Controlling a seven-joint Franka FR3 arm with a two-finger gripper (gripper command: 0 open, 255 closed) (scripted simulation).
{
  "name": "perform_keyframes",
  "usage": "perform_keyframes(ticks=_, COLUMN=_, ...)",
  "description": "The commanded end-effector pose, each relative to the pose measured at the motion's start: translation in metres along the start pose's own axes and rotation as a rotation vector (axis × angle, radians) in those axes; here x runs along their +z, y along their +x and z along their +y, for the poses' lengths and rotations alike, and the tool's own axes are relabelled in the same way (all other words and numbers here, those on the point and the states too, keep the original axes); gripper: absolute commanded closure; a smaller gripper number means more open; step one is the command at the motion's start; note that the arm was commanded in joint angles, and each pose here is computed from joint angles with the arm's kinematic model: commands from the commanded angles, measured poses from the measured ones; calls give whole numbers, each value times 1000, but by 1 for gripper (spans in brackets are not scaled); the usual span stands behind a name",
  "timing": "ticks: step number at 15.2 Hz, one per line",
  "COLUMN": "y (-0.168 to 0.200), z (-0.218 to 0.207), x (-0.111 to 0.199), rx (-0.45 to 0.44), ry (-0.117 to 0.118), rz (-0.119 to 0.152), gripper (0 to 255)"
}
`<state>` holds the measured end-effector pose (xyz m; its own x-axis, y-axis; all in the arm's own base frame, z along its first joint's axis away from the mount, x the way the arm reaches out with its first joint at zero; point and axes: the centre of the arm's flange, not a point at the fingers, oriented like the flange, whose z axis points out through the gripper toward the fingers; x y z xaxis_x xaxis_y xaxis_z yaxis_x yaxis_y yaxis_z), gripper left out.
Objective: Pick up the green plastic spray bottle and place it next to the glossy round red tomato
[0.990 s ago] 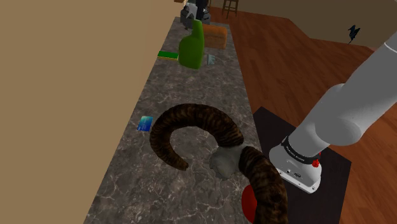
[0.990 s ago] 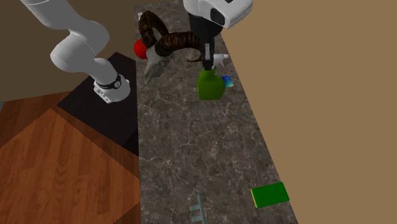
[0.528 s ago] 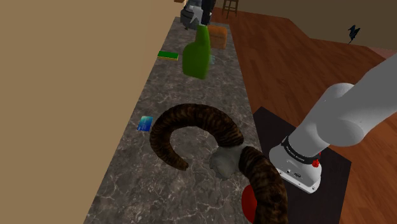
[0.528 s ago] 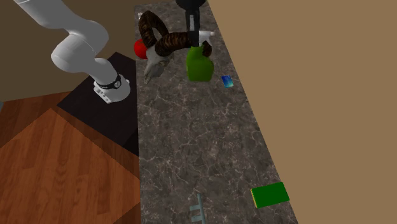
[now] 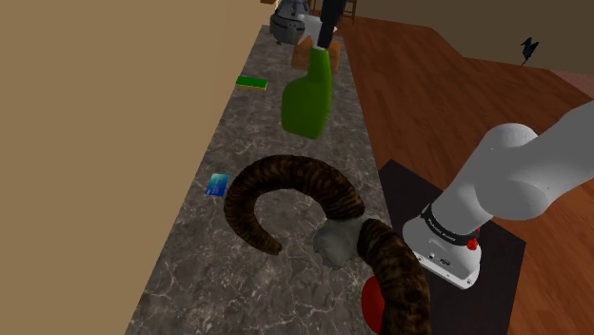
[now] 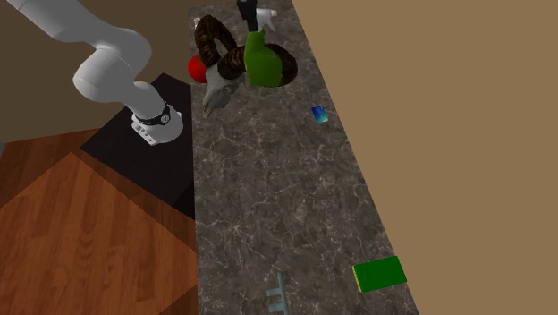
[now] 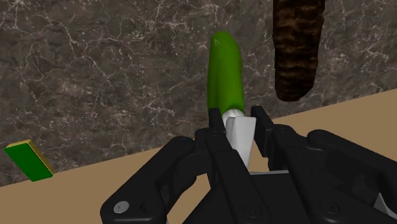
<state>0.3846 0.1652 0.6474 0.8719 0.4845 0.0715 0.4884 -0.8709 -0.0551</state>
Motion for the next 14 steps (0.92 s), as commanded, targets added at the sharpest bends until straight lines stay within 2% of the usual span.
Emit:
perform_keyframes(ticks=1, y=-15, z=-22, x=-4, rx=1, ry=0, rz=0, gripper=255)
perform_keyframes(ticks=14, y=-92, z=-174, x=-30, rx=1, ry=0, rz=0, gripper=255)
